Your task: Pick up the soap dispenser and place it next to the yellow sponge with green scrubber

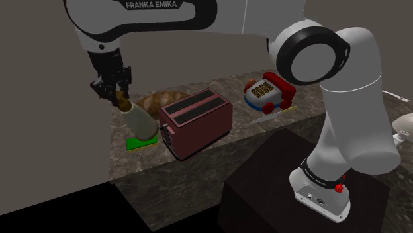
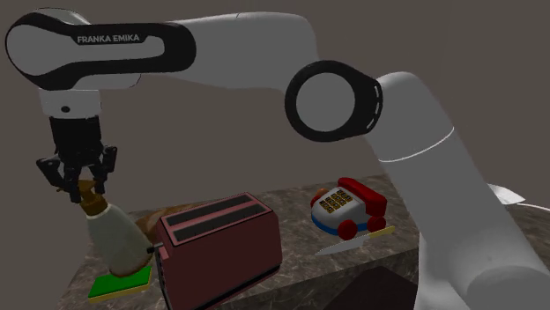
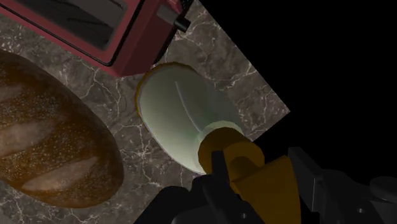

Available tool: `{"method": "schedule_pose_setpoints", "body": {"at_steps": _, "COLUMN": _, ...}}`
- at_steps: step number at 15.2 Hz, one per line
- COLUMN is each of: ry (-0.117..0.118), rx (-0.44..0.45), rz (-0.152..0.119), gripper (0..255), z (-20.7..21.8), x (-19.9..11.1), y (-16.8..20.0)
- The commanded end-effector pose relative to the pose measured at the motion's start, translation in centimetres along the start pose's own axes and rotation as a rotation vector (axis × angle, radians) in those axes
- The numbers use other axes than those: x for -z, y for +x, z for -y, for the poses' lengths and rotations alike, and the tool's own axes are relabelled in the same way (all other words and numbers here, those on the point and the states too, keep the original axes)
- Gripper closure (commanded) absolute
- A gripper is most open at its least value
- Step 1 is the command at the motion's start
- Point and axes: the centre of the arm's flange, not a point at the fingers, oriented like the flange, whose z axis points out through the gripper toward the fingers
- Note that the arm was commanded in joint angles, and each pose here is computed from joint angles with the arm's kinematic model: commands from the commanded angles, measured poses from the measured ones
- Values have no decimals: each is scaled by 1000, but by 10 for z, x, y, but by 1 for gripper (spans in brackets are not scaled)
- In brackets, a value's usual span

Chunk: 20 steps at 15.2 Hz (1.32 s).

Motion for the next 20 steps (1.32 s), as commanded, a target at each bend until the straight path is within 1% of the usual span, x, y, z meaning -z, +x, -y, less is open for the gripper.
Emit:
{"method": "schedule_pose_setpoints", "body": {"at_steps": 1, "ry": 0, "rx": -2, "rz": -1, "gripper": 255, "z": 24, "x": 0, "y": 7}}
{"method": "schedule_pose_setpoints", "body": {"at_steps": 4, "ry": 0, "rx": -2, "rz": -1, "gripper": 255, "z": 62, "x": -1, "y": 19}}
{"method": "schedule_pose_setpoints", "body": {"at_steps": 20, "ry": 0, "rx": -2, "rz": -1, "gripper": 255, "z": 60, "x": -84, "y": 15}}
